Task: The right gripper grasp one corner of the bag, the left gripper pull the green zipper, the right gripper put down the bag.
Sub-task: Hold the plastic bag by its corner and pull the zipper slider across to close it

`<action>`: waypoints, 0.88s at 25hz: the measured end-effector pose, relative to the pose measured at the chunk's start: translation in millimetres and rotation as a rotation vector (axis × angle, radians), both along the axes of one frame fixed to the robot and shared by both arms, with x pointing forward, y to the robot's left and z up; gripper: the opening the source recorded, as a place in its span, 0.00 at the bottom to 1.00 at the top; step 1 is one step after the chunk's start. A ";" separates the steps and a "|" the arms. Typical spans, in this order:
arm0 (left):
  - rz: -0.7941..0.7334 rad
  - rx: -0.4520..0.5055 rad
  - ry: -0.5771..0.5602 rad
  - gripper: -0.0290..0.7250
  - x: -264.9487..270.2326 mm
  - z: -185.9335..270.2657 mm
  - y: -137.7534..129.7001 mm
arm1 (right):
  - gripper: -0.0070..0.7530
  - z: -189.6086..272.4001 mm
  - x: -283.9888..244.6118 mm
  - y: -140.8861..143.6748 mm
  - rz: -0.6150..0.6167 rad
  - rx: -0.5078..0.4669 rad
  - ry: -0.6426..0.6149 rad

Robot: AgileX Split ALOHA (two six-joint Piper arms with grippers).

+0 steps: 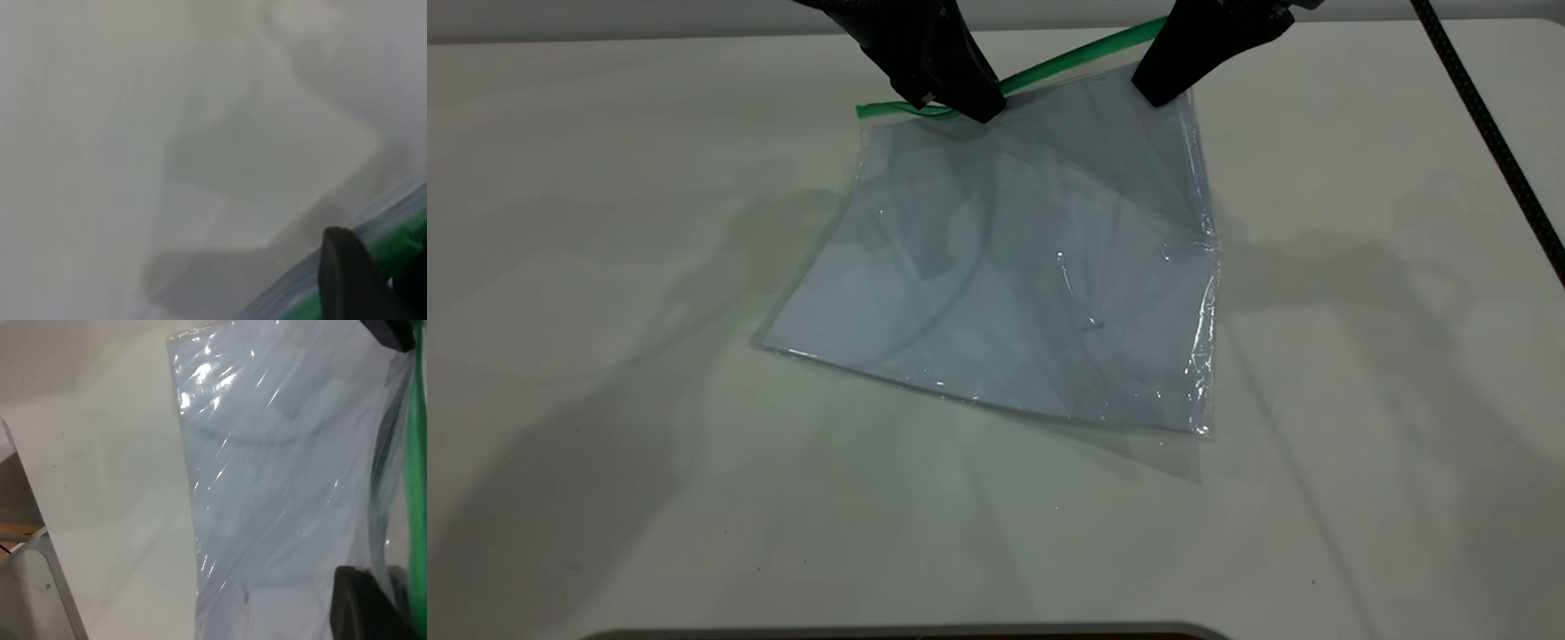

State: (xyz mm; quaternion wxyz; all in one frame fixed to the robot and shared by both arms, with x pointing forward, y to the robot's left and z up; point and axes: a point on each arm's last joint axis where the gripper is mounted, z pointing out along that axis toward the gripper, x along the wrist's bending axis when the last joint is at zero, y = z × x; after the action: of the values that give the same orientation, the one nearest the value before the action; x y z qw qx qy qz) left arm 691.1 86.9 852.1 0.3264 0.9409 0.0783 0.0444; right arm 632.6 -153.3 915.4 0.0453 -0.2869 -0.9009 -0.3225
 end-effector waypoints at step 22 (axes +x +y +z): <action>0.041 -0.033 0.038 0.16 8.2 1.4 24.8 | 0.05 1.7 3.9 0.1 -0.038 0.018 -0.019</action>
State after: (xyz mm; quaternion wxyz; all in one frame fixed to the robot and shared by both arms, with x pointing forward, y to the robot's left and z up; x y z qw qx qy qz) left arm 699.3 111.7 853.5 0.3393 0.9343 0.1046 0.0318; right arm 636.5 -153.2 917.1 0.0333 -0.3007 -0.8927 -0.3342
